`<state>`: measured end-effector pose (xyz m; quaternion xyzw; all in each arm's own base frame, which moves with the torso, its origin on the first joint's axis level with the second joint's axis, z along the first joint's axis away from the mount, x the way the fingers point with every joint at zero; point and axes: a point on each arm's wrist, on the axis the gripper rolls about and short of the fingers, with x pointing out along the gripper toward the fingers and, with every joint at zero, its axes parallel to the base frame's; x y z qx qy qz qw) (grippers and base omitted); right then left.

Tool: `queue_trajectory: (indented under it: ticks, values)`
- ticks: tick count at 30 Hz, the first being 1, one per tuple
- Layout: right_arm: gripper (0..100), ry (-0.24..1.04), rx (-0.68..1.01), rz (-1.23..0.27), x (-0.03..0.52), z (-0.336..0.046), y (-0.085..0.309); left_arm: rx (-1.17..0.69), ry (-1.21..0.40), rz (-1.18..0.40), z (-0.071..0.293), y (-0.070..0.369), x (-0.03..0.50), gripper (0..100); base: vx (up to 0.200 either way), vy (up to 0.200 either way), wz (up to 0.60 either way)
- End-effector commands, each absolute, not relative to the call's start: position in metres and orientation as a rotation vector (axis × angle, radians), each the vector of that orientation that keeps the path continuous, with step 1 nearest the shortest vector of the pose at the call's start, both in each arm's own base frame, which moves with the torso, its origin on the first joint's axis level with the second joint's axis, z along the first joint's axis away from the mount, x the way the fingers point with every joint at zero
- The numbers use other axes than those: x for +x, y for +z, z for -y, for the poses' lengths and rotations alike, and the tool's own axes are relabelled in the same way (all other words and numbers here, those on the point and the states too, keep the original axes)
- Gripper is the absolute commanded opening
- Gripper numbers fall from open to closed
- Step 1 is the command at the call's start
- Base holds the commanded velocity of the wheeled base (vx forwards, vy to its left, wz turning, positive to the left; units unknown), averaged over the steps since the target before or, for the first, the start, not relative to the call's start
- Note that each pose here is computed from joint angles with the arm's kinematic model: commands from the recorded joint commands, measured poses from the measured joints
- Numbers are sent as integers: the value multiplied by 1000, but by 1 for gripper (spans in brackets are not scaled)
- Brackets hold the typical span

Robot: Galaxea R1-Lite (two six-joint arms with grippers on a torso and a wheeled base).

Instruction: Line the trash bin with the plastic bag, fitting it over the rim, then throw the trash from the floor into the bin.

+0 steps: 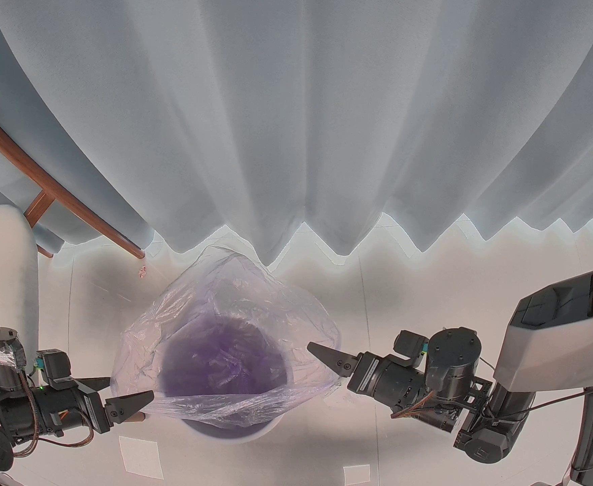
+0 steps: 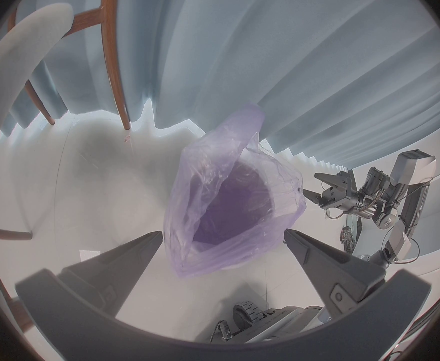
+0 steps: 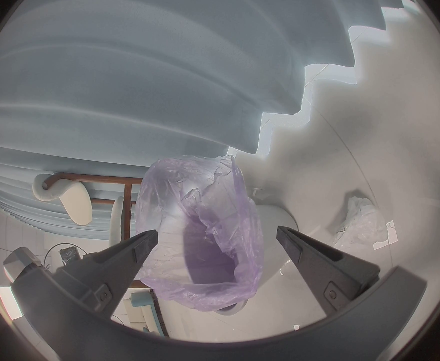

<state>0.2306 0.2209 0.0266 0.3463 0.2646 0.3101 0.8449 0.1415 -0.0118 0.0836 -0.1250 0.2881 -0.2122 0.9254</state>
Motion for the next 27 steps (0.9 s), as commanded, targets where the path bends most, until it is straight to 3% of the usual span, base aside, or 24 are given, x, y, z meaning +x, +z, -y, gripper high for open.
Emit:
queue_trajectory:
  ticks: [1, 12, 18, 21, 27]
  values:
    - [100, 668, 742, -533, 230, -220, 33, -268, -435, -625, 12, 78, 141, 100, -200, 0, 0]
    - [100, 688, 744, -496, 226, -217, 47, -261, -432, -597, 12, 82, 139, 100, -200, 0, 0]
    - [100, 714, 769, -427, 224, -210, 71, -256, -461, -547, 15, 93, 141, 100, 0, 0, 0]
    - [100, 719, 784, -389, 225, -205, 82, -330, -469, -550, 20, 98, 146, 100, 0, 0, 0]
    - [100, 725, 800, -355, 224, -193, 95, -781, -504, -645, 48, 122, 168, 100, 0, 0, 0]
